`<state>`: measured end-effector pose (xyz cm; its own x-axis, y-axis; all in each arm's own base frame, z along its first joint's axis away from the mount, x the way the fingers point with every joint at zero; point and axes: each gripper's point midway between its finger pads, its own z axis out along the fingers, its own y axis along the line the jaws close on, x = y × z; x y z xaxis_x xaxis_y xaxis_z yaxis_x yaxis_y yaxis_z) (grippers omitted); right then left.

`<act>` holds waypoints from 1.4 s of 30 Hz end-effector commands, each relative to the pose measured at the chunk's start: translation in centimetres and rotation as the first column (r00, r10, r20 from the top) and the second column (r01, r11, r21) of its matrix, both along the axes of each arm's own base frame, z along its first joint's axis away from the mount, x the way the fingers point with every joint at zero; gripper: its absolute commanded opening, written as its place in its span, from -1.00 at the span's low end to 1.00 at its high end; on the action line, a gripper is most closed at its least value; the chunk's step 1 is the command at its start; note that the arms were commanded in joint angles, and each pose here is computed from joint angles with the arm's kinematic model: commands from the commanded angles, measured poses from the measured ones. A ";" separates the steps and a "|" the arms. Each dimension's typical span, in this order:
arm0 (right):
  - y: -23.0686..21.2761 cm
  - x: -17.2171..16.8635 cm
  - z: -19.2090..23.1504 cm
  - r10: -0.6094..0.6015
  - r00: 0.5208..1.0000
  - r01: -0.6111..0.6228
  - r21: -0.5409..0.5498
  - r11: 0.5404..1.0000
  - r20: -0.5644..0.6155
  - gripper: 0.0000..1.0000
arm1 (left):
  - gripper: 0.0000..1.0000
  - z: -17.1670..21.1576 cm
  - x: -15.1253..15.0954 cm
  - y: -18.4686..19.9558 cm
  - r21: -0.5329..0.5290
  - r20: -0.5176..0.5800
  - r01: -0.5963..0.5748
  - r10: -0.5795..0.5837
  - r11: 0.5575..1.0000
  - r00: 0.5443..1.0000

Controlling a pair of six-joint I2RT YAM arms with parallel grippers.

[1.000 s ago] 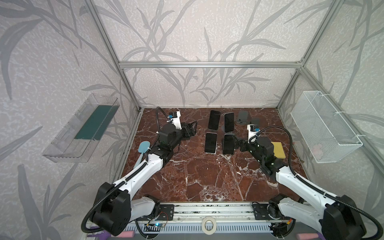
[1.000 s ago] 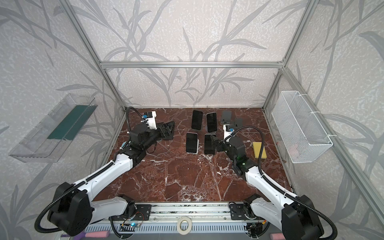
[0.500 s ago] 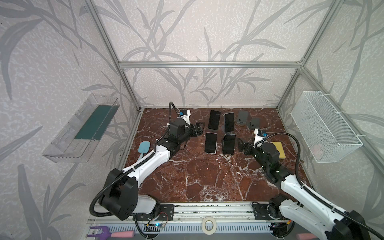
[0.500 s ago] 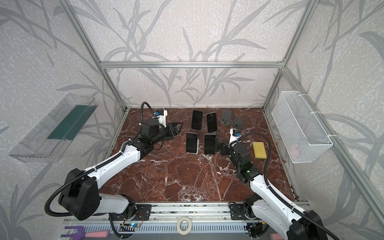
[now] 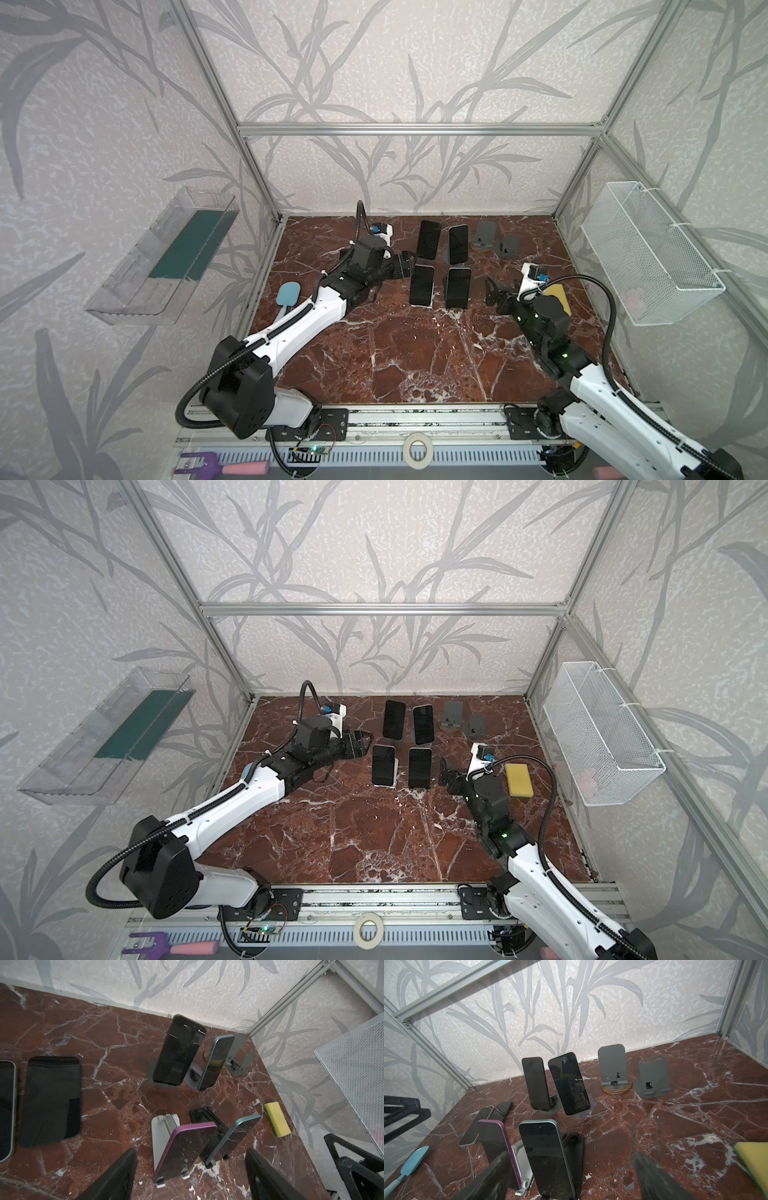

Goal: Remove the phone from the phone stand
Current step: 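Reach the left gripper over the pink-framed phone on the white stand, then lower the left gripper onto the pink-framed phone's top edge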

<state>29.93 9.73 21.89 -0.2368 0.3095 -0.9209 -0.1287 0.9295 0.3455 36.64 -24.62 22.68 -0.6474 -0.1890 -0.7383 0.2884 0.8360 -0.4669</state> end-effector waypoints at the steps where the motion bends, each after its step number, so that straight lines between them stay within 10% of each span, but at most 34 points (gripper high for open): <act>1: -0.1 -0.1 -0.7 -0.014 1.000 0.015 0.039 0.999 -0.008 0.80 | 0.64 -1.2 -0.5 -1.0 0.085 -0.035 0.024 -0.021 0.996 0.999; 17: -0.7 -0.2 -1.9 -0.087 0.995 0.086 -0.027 0.996 -0.046 0.83 | 0.85 -3.7 -0.7 -3.3 0.388 0.033 -0.148 0.146 0.910 0.989; 42: -0.9 0.1 -2.4 -0.104 0.992 0.101 -0.045 0.994 -0.070 0.86 | 0.89 -5.5 2.8 -6.2 0.436 0.055 -0.151 0.142 0.887 0.988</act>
